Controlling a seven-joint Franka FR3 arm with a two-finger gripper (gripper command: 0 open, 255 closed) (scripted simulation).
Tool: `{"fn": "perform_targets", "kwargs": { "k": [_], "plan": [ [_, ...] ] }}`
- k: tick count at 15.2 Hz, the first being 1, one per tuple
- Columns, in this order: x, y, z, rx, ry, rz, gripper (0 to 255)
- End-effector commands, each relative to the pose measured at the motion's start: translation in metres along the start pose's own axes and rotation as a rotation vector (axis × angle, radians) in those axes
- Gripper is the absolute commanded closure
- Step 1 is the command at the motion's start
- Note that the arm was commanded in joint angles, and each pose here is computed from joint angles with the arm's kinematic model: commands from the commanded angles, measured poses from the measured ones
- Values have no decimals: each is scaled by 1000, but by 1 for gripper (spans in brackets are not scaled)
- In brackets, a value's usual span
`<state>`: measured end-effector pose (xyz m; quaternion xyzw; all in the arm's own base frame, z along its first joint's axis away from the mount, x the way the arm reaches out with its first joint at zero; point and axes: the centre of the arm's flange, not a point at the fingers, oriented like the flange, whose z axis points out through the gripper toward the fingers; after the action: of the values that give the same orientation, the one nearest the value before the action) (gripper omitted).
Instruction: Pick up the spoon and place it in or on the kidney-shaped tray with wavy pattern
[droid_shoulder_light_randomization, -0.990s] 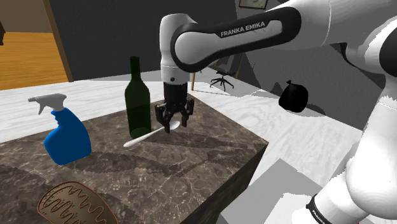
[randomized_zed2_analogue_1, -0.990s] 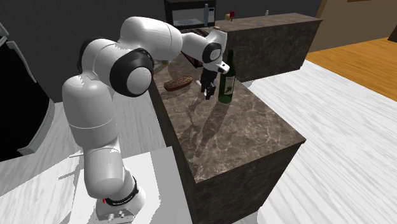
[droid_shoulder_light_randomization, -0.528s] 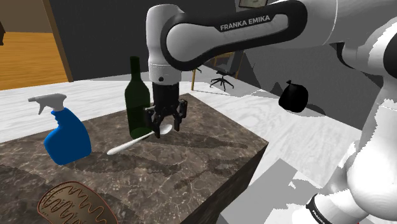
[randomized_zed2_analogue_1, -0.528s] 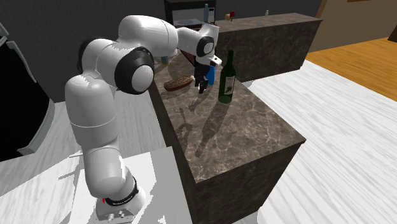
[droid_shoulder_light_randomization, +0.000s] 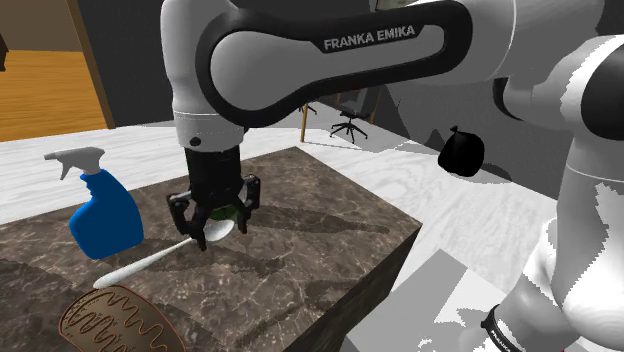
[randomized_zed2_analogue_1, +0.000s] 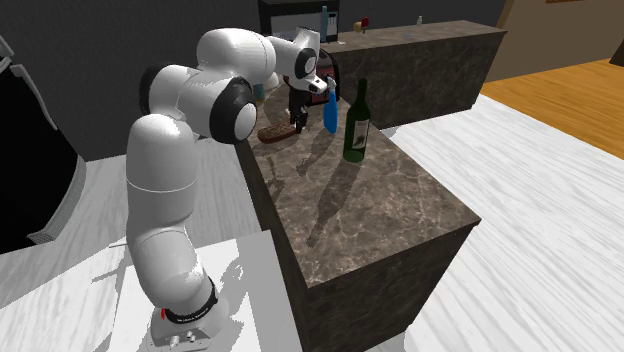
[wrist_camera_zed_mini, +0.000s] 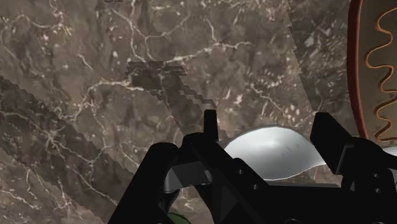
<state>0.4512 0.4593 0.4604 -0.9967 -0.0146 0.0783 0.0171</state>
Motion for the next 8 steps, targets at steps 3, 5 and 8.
{"fn": "perform_targets", "kwargs": {
  "k": [3, 5, 8],
  "plan": [
    [-18, -49, 4, 0, 0, 2, 255],
    [-27, -74, 5, 0, 0, 2, 255],
    [-33, -94, 16, 0, 0, 2, 255]
  ]
}}
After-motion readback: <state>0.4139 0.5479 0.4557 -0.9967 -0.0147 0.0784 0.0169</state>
